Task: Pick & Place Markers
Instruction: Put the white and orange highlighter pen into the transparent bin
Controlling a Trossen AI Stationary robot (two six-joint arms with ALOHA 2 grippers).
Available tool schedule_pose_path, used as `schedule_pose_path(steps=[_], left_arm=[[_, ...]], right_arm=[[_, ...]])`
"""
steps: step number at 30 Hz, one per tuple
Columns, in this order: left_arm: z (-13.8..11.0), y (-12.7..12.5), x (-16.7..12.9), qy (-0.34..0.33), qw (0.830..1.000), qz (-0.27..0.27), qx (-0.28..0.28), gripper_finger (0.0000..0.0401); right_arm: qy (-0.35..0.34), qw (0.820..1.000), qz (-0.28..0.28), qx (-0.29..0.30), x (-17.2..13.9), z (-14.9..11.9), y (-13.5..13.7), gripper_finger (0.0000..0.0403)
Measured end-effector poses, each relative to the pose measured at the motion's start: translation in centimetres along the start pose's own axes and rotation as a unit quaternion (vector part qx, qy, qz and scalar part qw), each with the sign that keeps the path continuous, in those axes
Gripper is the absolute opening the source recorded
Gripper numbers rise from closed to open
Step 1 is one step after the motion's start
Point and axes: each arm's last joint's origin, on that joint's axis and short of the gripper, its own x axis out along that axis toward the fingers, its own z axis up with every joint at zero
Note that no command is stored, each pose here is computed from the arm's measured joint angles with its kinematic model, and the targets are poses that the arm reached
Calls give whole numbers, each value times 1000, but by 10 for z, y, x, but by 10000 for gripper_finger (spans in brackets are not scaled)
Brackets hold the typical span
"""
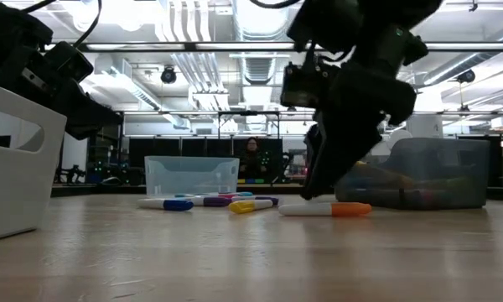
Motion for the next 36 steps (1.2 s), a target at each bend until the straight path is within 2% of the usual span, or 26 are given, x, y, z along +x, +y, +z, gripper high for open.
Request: schedule_pose_path(steps=[8, 12, 17, 22, 32, 36], left_arm=[[0, 0, 0, 0, 1000, 0, 0, 0], [0, 0, 0, 0, 1000, 0, 0, 0], [0, 0, 0, 0, 1000, 0, 0, 0], [0, 0, 0, 0, 1000, 0, 0, 0], [0, 0, 0, 0, 1000, 0, 0, 0], [0, 0, 0, 0, 1000, 0, 0, 0]], right_arm=[[5, 1000, -28, 6, 4, -14, 9, 226], [-7, 999, -52, -5, 3, -14, 11, 226], [-5, 998, -55, -6, 4, -15, 9, 216], [-1, 998, -56, -3, 5, -18, 8, 179], [3, 998, -55, 8, 6, -22, 6, 66], [-7, 999, -50, 1, 7, -20, 7, 45]])
